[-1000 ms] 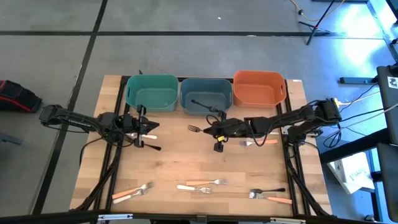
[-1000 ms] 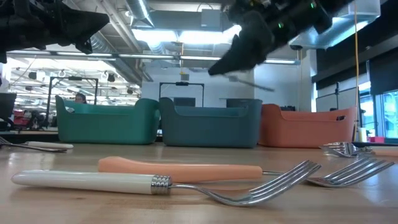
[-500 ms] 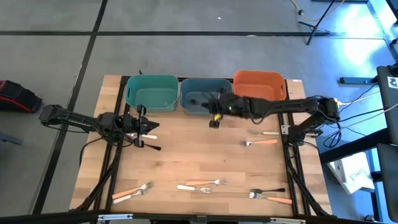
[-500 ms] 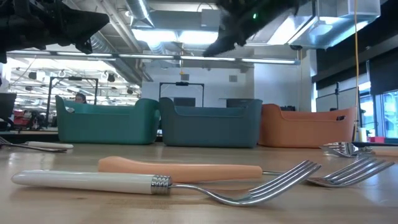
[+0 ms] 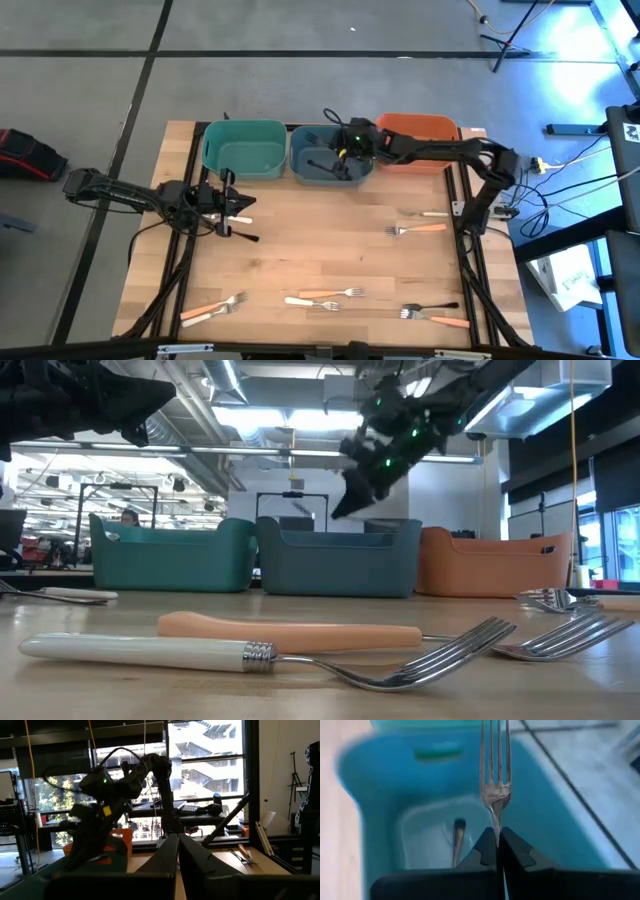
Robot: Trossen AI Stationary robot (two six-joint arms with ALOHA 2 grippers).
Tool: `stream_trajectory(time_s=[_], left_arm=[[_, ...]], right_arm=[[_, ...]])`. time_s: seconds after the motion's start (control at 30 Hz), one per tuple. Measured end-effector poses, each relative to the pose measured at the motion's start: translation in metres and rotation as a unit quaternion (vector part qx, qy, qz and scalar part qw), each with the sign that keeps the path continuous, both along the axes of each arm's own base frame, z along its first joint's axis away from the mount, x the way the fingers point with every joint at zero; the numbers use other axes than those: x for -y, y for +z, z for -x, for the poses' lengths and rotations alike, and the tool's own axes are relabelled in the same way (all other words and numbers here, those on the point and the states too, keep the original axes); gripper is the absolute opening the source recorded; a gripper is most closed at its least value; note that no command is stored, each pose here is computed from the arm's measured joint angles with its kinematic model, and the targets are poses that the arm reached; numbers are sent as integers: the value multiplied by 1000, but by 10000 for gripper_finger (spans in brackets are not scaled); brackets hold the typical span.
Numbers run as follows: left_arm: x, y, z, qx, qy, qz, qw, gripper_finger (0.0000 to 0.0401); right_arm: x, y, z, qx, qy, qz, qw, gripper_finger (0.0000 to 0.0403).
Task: Sort silverware by color (type)
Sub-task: Put the top right black fork into the blue bin, then put the top left white fork into the green bin
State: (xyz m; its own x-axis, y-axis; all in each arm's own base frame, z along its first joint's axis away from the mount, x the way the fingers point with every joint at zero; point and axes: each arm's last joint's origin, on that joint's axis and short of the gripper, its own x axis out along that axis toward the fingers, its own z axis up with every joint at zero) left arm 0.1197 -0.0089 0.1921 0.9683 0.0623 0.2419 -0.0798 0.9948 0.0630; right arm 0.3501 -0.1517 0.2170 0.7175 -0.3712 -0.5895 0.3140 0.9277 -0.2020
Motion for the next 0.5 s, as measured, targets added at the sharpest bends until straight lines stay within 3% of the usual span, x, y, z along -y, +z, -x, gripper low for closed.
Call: stream_trajectory(time_s=[0.27,0.5], left_arm=[[0,0,0,0,0,-3,1000,8],[0,0,0,0,0,-3,1000,8]], right_arm=[[4,-32,-8,-35,-1,-15,999,23],[5,-36,-9,-30,-21,-32,999,49]])
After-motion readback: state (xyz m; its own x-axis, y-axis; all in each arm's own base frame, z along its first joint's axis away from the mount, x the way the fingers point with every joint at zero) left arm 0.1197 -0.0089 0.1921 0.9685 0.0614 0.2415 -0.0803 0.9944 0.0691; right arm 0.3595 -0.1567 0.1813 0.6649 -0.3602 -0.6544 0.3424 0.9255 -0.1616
